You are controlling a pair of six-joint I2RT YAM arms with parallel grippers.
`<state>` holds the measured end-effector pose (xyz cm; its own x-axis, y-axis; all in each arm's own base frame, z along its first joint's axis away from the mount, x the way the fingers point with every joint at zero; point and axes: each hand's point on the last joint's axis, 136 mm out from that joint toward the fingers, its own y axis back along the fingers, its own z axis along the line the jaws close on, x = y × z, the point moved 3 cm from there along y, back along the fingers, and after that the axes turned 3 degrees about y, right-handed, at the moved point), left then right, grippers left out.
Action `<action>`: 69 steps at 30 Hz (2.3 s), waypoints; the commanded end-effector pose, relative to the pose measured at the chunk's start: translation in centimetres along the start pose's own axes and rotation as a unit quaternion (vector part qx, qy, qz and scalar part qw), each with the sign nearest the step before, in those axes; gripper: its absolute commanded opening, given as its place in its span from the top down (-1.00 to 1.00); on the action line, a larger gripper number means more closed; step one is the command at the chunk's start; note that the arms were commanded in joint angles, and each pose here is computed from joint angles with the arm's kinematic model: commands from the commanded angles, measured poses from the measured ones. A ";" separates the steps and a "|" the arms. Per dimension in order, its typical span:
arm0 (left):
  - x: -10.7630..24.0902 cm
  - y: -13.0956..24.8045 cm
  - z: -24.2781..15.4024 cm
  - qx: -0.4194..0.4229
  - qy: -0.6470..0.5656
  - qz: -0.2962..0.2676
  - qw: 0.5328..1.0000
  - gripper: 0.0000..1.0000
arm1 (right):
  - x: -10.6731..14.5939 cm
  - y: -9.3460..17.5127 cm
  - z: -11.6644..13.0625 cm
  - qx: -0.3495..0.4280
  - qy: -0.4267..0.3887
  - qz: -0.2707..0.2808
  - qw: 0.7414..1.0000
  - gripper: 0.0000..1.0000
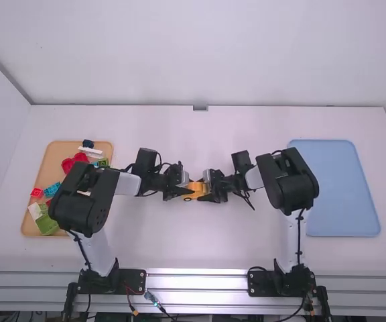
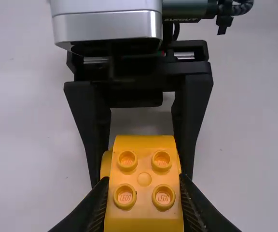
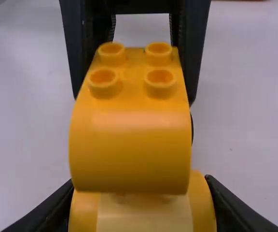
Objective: Assemble lego blocks to make yellow taxi
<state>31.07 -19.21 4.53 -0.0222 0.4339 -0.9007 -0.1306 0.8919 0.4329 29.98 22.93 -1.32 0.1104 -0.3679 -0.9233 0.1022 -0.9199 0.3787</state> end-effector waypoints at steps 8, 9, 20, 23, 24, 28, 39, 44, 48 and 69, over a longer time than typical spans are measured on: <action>0.8 -0.1 0.0 -0.028 0.022 0.024 0.999 0.96 | 1.4 -0.2 0.6 0.001 -0.025 0.027 0.999 0.03; 0.9 0.0 0.1 -0.030 0.022 0.027 0.999 0.96 | 1.4 -0.2 0.6 0.000 -0.025 0.026 0.999 0.03; 2.0 0.0 0.5 -0.042 0.038 0.045 0.997 0.96 | 1.4 -0.2 0.6 0.000 -0.025 0.025 0.999 0.03; 2.6 -0.2 0.3 -0.039 0.046 0.051 0.997 0.96 | 1.4 -0.2 0.6 0.000 -0.025 0.025 0.999 0.03; 2.7 -0.1 0.3 -0.040 0.047 0.051 0.997 0.95 | 1.4 -0.2 0.6 0.000 -0.025 0.025 0.999 0.03; 3.8 -0.5 0.0 -0.033 0.057 0.058 0.996 0.96 | 1.4 -0.2 0.6 0.001 -0.026 0.025 0.999 0.03; 6.1 -1.2 -0.5 -0.032 0.083 0.095 0.991 0.96 | 1.3 -0.3 0.6 0.000 -0.023 0.025 0.999 0.03; 7.6 -0.7 -0.5 -0.051 0.097 0.139 0.984 0.96 | 1.3 -0.3 0.6 0.001 -0.023 0.025 0.999 0.04; 7.6 -1.0 -0.8 -0.048 0.087 0.141 0.985 0.96 | 1.3 -0.3 0.5 0.002 -0.021 0.024 0.999 0.03; 7.7 -1.2 -0.2 -0.059 0.080 0.165 0.981 0.96 | 1.4 -0.2 0.2 0.008 -0.035 0.028 0.999 0.01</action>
<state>31.83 -19.32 2.92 -0.0967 0.4674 -0.8787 -0.1593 0.8642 0.4772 30.58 22.77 -1.34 0.1243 -0.3762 -0.9181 0.0773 -0.9188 0.3870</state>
